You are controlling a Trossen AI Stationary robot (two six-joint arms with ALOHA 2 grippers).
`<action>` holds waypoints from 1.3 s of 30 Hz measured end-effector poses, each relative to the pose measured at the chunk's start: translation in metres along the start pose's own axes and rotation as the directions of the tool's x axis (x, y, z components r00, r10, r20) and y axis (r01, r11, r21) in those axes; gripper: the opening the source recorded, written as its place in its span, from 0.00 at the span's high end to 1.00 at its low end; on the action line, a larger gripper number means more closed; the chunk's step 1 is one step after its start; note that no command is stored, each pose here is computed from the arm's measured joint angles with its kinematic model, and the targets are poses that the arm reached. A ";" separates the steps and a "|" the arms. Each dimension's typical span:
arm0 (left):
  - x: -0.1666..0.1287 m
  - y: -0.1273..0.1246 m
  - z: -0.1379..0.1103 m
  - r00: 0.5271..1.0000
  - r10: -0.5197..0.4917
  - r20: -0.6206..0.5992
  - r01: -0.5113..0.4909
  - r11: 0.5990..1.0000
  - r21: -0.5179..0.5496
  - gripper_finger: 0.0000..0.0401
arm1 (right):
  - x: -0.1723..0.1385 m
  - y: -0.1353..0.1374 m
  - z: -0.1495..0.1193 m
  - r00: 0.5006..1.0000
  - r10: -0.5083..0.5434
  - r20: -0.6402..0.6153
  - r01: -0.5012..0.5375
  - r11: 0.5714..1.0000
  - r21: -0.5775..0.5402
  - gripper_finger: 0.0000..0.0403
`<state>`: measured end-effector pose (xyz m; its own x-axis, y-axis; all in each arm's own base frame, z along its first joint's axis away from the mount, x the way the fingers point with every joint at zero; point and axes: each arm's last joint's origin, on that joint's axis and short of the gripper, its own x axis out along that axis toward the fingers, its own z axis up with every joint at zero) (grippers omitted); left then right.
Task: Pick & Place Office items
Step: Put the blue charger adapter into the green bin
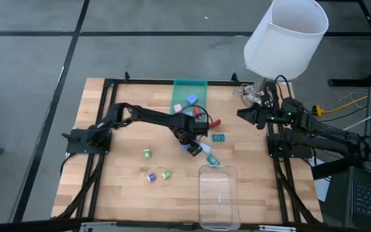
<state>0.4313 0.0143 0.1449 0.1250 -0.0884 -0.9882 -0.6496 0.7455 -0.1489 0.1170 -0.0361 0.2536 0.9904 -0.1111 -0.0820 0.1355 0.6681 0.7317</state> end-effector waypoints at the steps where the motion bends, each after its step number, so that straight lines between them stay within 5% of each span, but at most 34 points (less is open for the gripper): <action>1: 0.006 0.004 -0.001 0.998 0.049 -0.028 -0.049 0.999 0.000 0.28 | 0.000 0.000 0.000 1.000 -0.003 -0.002 0.003 1.000 0.001 0.50; 16: -0.002 -0.002 0.005 1.000 -0.015 -0.021 0.014 1.000 -0.015 0.29 | 0.000 0.000 0.000 1.000 -0.004 -0.004 0.004 0.999 0.037 0.50; 22: 0.004 0.001 0.000 0.998 -0.037 -0.048 0.036 0.999 -0.022 0.46 | 0.000 0.000 0.000 1.000 0.003 0.004 -0.004 0.999 0.051 0.50; 28: 0.011 0.003 -0.005 0.994 -0.058 -0.093 0.057 0.998 -0.007 0.48 | 0.000 0.002 0.002 1.000 0.023 0.022 -0.024 0.998 0.052 0.50; 34: -0.007 -0.005 -0.008 0.979 -0.145 -0.144 0.143 0.989 -0.028 0.48 | 0.000 0.002 0.003 0.999 0.026 0.025 -0.028 0.998 0.058 0.50; 39: -0.061 -0.013 -0.003 0.971 -0.237 0.012 0.237 0.971 -0.001 0.48 | 0.000 0.002 0.003 0.999 0.017 0.039 -0.019 0.999 0.042 0.50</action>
<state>0.4300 0.0077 0.2066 0.2846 -0.2545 -0.9242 -0.6022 0.7027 -0.3790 0.1174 -0.0368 0.2573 0.9908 -0.1279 -0.0433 0.1156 0.6386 0.7608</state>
